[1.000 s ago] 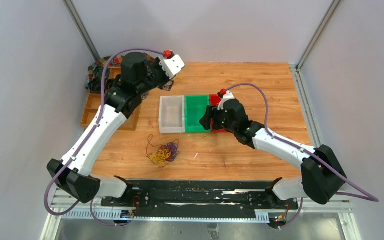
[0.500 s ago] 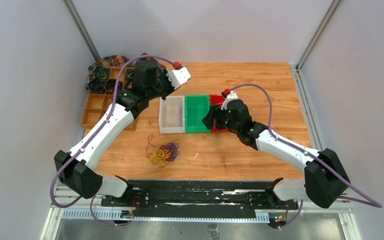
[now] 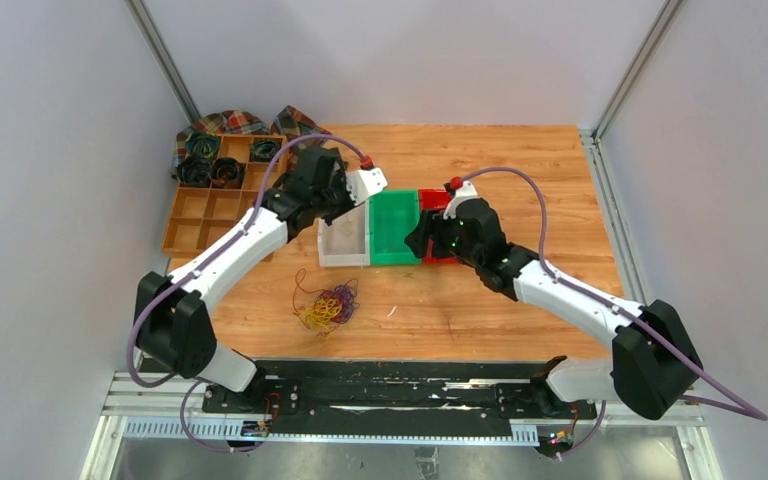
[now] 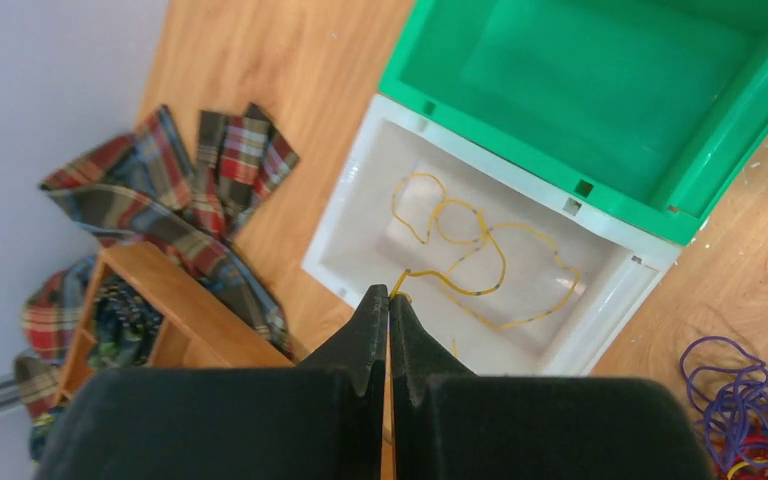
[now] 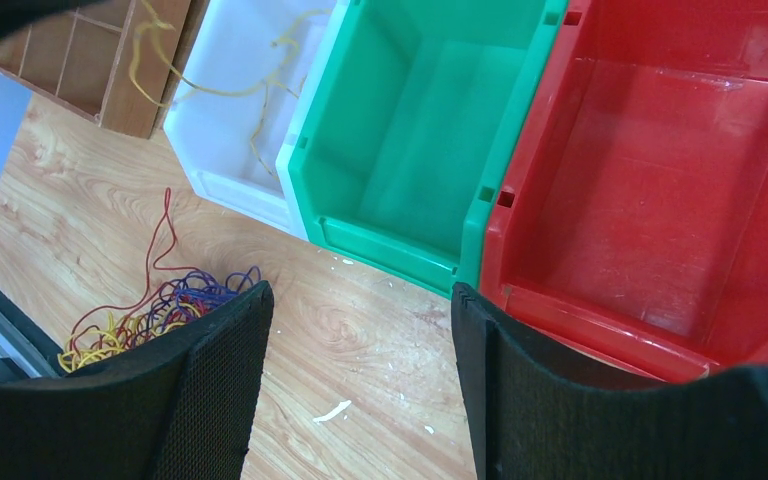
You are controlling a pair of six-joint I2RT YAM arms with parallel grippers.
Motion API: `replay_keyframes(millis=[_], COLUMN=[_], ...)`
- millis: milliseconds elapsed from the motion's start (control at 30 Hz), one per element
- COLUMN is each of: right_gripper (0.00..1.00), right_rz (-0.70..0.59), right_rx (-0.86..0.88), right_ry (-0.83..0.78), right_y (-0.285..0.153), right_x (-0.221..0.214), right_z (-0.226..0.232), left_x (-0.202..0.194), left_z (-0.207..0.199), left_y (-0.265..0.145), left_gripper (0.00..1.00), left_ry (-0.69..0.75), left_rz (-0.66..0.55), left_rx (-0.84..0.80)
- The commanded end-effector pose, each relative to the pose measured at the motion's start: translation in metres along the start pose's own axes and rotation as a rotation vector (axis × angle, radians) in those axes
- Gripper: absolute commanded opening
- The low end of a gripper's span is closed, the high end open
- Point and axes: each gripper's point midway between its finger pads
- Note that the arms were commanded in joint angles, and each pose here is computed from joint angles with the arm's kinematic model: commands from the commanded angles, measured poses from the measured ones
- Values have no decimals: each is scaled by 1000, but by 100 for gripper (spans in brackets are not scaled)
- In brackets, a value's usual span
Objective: Untangle the cables
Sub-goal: Place the cable in the bin.
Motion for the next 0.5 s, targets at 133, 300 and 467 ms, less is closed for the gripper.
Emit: replay_keyframes(millis=[133,300,467], right_gripper=[65,65,65], right_rz=[-26,-24,-18], right_rx=[-41,-58,-68], right_ry=[21,26,34], right_y=[-9,-11,-9], right_x=[3,-3,-6], right_z=[-14,-22,-27], left_x=[-9,-16,-22], left_z=[-10,-9,0], left_y=[44,70,86], left_gripper=[0,0,0], left_ry=[-55,-107,-153], left_rz=[15,12,-2], left_rx=[-20,-19,-6])
Point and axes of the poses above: each gripper's point midway between its finger pads, its own y axis out along the fingers, its own z axis along the line the jaws close on, x = y × z, and after that the axes turned 7 degrees about y, right-handed
